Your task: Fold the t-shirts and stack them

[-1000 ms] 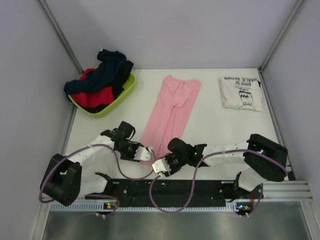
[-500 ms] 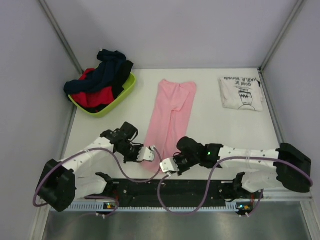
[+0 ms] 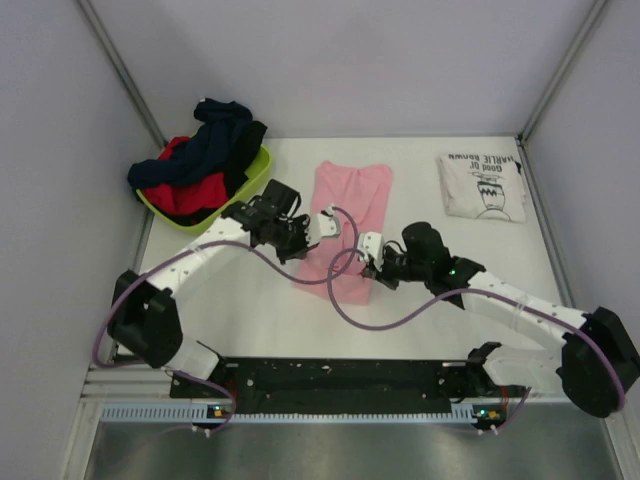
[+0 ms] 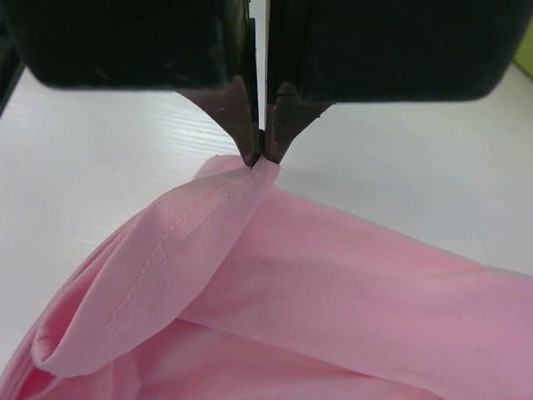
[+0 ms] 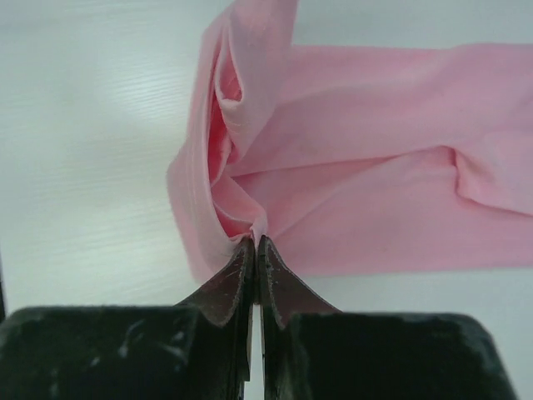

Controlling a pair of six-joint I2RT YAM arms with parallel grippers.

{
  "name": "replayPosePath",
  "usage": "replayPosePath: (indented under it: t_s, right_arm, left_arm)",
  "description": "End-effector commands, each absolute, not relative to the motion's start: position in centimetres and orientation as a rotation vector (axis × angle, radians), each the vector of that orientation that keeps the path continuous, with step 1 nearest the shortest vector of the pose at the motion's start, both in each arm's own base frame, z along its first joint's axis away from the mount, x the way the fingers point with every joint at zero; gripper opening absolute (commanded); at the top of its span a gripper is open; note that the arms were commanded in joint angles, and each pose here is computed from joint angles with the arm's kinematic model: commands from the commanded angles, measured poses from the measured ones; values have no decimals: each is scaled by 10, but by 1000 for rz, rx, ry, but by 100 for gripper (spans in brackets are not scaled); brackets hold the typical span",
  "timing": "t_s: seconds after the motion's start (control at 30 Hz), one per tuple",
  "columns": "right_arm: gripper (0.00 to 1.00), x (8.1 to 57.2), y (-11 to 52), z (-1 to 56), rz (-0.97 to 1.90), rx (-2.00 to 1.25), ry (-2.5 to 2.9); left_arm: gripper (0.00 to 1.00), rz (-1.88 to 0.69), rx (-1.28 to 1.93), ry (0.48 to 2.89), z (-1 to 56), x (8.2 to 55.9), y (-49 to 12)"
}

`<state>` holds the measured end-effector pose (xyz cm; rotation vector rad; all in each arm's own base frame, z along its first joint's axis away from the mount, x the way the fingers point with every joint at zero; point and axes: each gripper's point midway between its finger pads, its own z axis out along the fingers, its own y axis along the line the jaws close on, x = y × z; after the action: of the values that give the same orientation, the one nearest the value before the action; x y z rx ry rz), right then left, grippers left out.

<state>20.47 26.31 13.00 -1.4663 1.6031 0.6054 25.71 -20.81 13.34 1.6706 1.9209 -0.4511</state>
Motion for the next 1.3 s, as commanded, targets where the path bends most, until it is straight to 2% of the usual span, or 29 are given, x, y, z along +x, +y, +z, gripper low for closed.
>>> replayPosePath:
  t_s: [0.0,0.1,0.33,0.87,0.9,0.93,0.97,1.03,1.07,1.13,1.2,1.27]
  right_arm:
    - [0,266,262,138,578,-1249,1614]
    - [0,301,252,137,562,-1146,1653]
    - [0,348,244,125,578,-1050,1786]
    - [0,396,236,91,643,-871,2152]
    - [0,399,236,90,647,-860,2168]
    - [3,403,233,88,640,-830,2192]
    - [13,411,227,87,621,-776,2216]
    - [31,430,211,86,595,-658,2250]
    - [38,442,204,88,593,-598,2253]
    - [44,462,193,103,591,-512,2227]
    - [45,472,190,130,597,-458,2180]
    - [46,464,193,150,581,-553,2103]
  left_arm:
    - [0,-314,1539,2032,133,316,-215]
    - [0,-283,1497,2094,123,346,-217]
    - [0,-258,1398,2213,108,397,-219]
    - [0,-211,1359,2259,86,426,-215]
    - [6,-214,1352,2263,86,427,-215]
    - [19,-213,1349,2262,86,429,-217]
    - [31,-206,1336,2261,87,432,-217]
    - [43,-167,1278,2240,98,447,-216]
    - [47,-138,1226,2222,106,459,-214]
    - [54,-100,1117,2175,132,486,-209]
    - [55,-67,1013,2146,157,508,-198]
    - [53,-47,951,2139,177,516,-186]
